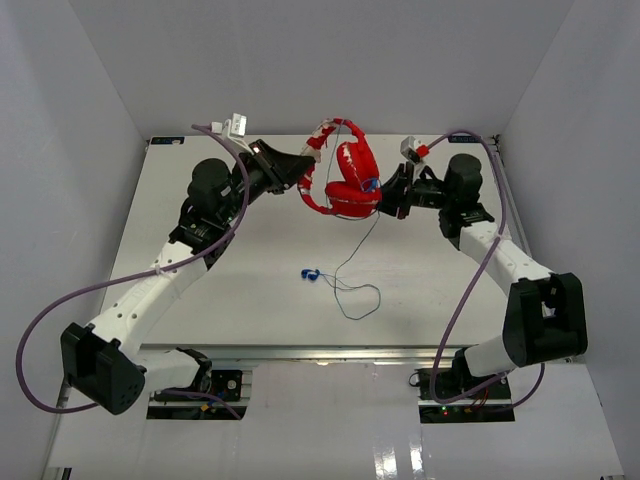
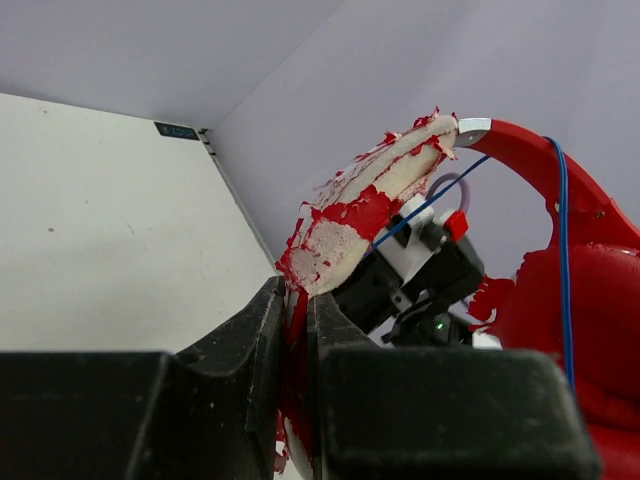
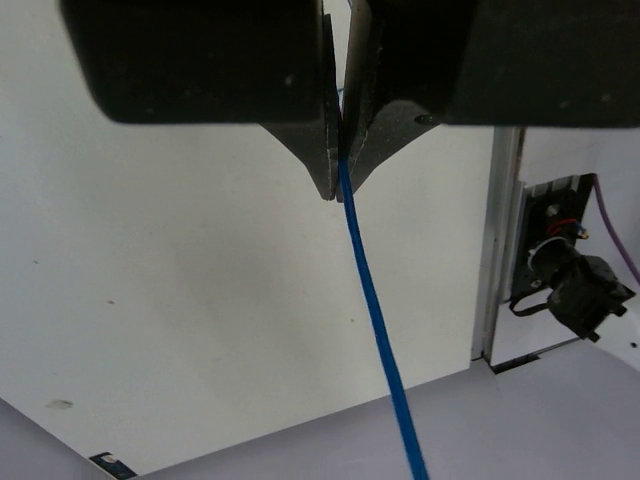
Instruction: Wrap the headphones
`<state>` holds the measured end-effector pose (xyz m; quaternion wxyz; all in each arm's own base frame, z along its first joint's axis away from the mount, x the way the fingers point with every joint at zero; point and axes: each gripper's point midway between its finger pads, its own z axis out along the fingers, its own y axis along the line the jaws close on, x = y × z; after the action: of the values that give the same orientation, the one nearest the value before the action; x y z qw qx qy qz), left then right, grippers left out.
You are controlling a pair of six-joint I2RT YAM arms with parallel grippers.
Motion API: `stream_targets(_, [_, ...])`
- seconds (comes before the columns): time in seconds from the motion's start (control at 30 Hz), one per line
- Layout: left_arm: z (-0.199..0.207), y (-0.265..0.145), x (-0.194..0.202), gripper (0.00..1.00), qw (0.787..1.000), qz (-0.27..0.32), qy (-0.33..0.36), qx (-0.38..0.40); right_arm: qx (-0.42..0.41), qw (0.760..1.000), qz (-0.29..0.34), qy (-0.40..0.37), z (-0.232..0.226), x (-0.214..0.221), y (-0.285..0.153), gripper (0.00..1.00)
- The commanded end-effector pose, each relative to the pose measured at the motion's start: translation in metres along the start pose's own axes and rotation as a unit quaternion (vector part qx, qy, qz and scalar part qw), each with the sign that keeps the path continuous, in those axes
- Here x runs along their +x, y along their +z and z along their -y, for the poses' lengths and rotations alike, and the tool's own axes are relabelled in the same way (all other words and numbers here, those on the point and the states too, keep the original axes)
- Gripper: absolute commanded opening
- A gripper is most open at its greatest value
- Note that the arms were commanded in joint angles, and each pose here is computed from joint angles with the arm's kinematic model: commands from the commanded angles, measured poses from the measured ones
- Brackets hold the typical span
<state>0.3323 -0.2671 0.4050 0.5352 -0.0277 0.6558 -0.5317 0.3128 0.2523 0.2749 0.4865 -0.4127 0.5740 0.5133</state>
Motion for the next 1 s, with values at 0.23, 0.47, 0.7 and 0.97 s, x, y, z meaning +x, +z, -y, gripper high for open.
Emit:
stream_targets(0.23, [-0.002,0.017,-0.094,0.00,0.960,0.228,-0.127,-0.100,-0.102,0.994,0.043,-0.016,-0.069,-0.003,0.023,0.08])
stream_targets(0.47, [-0.029,0.026,-0.110,0.00,0.939,0.280,-0.115,-0.161,-0.142,0.989,0.032,-0.027,-0.107,0.008,0.032,0.08])
stream_targets(0.7, [-0.055,0.017,-0.145,0.00,0.907,0.338,0.005,-0.252,-0.171,0.984,0.021,-0.042,-0.136,0.014,0.031,0.08])
stream_targets(0.97, [-0.110,-0.014,-0.145,0.00,0.878,0.313,0.140,-0.335,-0.139,0.983,-0.008,-0.123,-0.133,-0.008,0.027,0.08])
